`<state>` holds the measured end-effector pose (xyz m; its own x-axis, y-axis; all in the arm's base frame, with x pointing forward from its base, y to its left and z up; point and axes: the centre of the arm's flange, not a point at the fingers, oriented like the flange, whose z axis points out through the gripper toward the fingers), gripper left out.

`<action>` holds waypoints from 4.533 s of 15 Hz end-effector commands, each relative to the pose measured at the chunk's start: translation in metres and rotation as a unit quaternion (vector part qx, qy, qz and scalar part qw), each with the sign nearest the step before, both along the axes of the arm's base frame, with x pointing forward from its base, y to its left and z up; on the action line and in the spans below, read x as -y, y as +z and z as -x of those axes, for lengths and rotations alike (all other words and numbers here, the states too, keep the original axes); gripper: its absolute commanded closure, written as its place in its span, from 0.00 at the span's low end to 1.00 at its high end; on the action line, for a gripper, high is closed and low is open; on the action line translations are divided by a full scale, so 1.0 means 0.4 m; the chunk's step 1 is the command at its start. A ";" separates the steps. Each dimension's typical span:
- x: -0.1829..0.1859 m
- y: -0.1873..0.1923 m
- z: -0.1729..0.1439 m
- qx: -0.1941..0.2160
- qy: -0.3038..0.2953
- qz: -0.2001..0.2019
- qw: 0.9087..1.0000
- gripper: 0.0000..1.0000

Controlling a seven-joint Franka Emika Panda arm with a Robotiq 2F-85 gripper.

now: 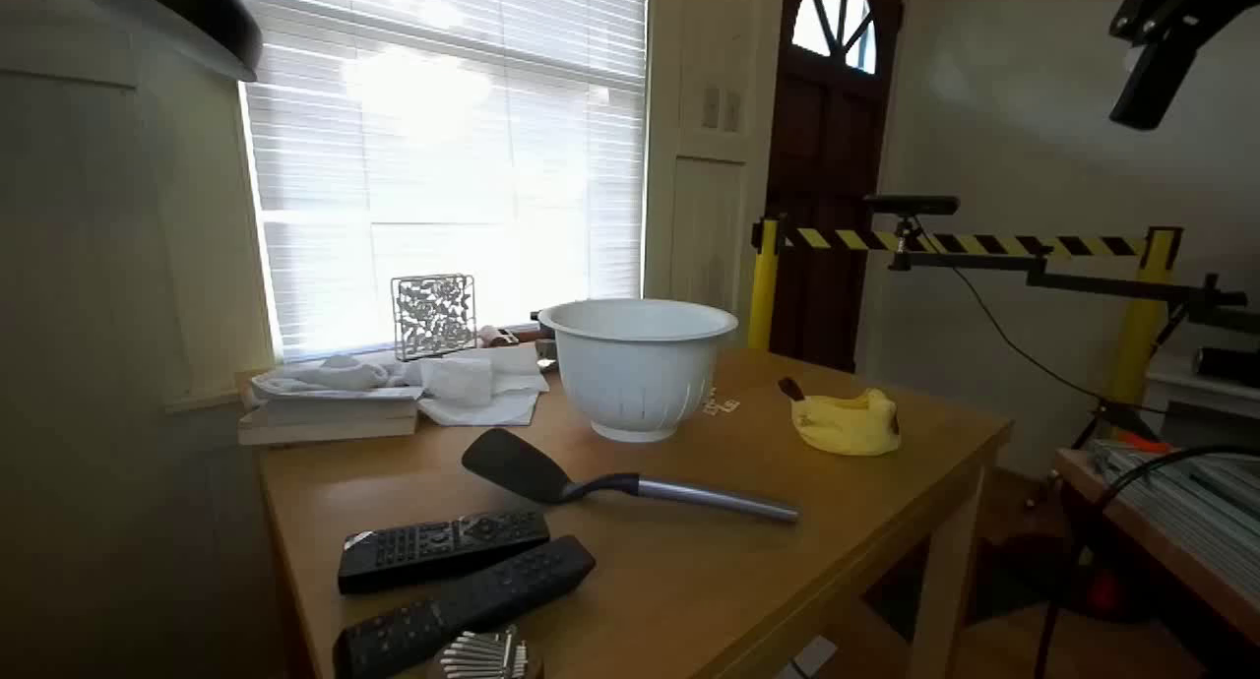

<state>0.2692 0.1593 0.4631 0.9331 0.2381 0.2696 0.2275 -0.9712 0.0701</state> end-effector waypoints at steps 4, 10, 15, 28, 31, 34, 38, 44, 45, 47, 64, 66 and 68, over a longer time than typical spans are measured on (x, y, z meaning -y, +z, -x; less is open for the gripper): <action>0.004 -0.016 0.001 -0.007 -0.002 0.003 1.000 0.00; 0.180 -0.045 -0.115 0.002 -0.113 -0.016 0.993 0.00; 0.421 -0.089 -0.202 0.031 -0.240 -0.030 0.970 0.00; 0.875 -0.265 -0.167 0.005 -0.439 -0.041 0.898 0.00; 0.899 -0.300 -0.167 -0.005 -0.450 -0.038 0.892 0.00; 0.895 -0.298 -0.172 -0.004 -0.452 -0.038 0.891 0.00; 0.948 -0.355 -0.217 -0.036 -0.487 -0.037 0.872 0.00; 1.044 -0.494 -0.224 -0.073 -0.539 -0.049 0.838 0.00; 1.061 -0.518 -0.223 -0.079 -0.545 -0.054 0.833 0.00; 1.090 -0.558 -0.223 -0.081 -0.565 -0.064 0.819 0.00; 1.040 -0.695 -0.221 -0.106 -0.595 -0.080 0.793 0.00; 1.023 -0.719 -0.232 -0.092 -0.592 -0.087 0.796 0.00; 1.011 -0.735 -0.246 -0.079 -0.587 -0.088 0.801 0.10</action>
<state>0.3609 -0.2512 0.1877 0.5022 -0.8642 0.0306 -0.8646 -0.5025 -0.0024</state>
